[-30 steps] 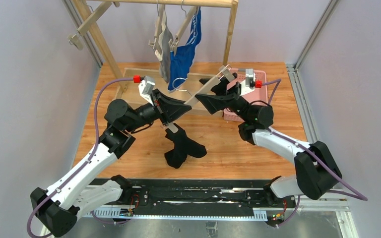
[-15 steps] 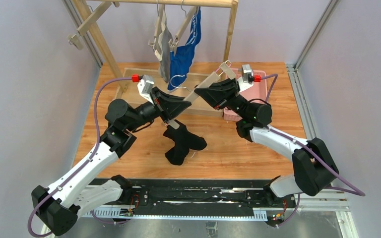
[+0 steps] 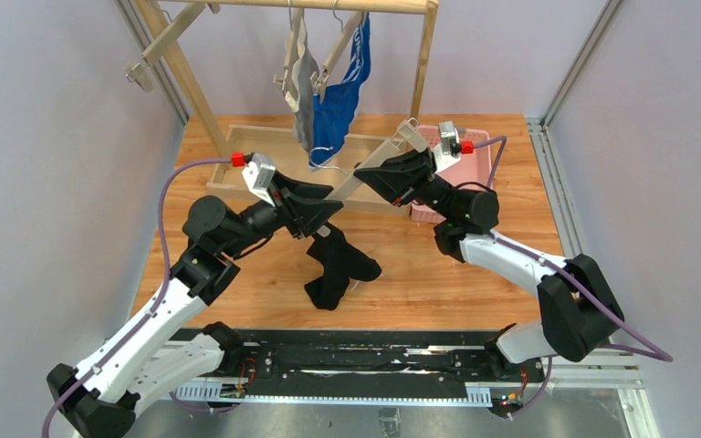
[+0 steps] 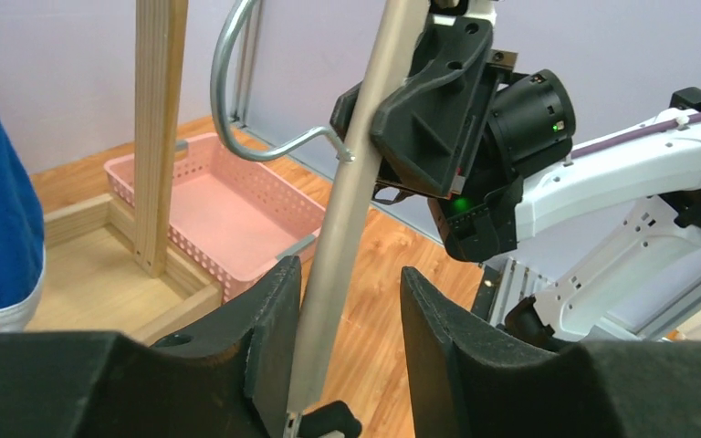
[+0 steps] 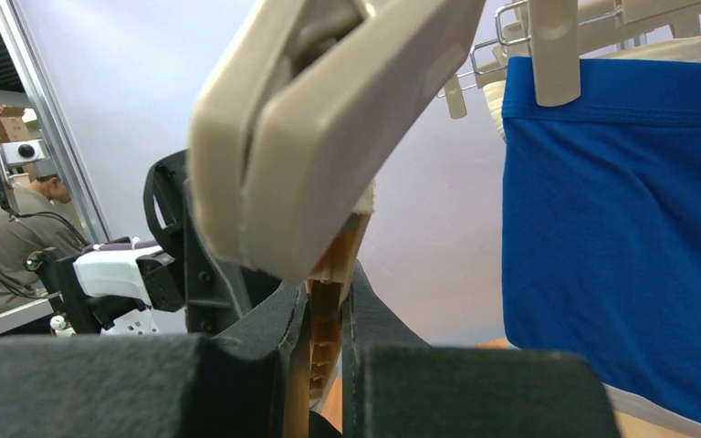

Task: Remove the underwear clipped to the hanger

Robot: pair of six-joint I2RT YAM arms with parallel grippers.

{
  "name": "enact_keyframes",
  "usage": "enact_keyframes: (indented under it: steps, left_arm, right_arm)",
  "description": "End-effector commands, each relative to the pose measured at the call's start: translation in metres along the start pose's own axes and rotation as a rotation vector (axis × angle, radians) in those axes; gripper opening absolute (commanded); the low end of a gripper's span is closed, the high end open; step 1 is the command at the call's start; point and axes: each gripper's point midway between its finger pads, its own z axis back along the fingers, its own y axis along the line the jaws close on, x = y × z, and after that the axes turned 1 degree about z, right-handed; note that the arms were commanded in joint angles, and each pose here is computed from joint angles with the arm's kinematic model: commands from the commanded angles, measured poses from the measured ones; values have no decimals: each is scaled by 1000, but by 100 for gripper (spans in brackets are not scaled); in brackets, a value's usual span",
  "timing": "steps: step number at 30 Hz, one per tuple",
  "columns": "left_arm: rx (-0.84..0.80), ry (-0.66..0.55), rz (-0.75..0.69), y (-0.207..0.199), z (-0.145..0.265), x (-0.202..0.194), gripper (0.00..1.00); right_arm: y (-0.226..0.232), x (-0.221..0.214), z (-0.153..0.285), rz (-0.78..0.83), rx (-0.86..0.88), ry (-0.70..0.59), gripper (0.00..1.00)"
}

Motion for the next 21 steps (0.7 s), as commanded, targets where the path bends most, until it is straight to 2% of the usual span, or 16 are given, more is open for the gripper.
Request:
enact_keyframes:
  steps: [1, 14, 21]
  left_arm:
    - [-3, -11, -65, -9, 13, 8, 46]
    - [-100, 130, -50, -20, 25, -33, 47]
    - [-70, 114, -76, -17, 29, -30, 49]
  right_arm:
    - [13, 13, 0, 50, 29, -35, 1]
    - [25, 14, -1, 85, 54, -18, 1]
    - [33, 19, -2, 102, 65, -6, 0]
